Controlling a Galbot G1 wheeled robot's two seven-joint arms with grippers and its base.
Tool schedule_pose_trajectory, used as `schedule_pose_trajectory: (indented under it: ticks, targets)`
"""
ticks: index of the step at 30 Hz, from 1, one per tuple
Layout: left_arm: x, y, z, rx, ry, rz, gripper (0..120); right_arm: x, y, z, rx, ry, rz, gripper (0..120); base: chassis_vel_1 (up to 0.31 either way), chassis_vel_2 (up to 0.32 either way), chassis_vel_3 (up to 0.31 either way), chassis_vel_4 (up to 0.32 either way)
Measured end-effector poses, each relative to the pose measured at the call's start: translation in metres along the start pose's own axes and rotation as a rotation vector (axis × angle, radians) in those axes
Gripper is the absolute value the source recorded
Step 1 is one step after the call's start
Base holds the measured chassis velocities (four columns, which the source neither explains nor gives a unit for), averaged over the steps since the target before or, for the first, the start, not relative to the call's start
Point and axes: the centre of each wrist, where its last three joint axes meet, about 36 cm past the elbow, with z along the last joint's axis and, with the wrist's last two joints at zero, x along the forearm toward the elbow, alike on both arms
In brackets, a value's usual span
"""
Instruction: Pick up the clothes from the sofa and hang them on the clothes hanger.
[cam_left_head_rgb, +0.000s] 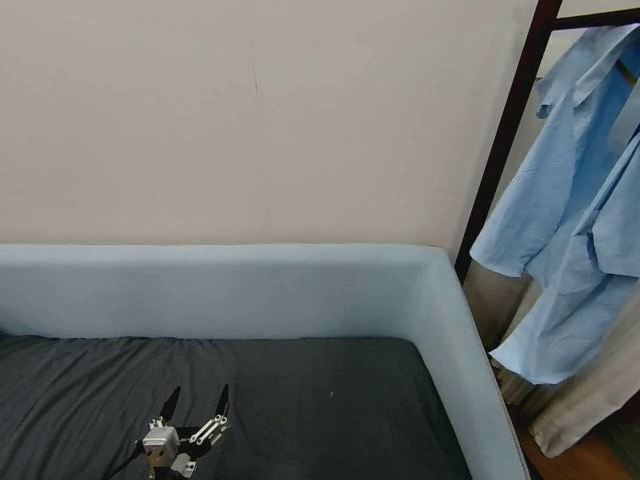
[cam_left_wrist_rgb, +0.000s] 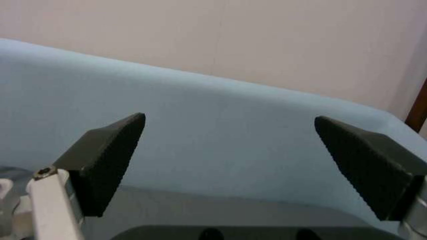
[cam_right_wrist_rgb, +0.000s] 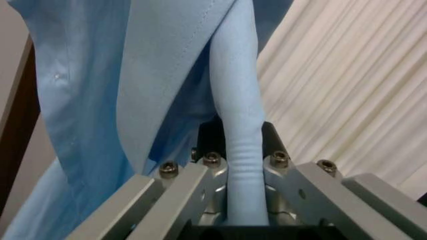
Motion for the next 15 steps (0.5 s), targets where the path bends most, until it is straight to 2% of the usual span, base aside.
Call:
schedule_pose_trajectory:
  ticks: [4, 15]
  targets:
    - [0.000, 0.000, 0.000, 0.000, 0.000, 0.000, 100, -0.007, 0.000, -0.009, -0.041, 0.025, -0.002, 1, 0.000, 0.000, 0.000, 0.000]
    - [0.000, 0.000, 0.000, 0.000, 0.000, 0.000, 100, -0.026, 0.010, -0.002, -0.082, 0.108, -0.024, 1, 0.000, 0.000, 0.000, 0.000]
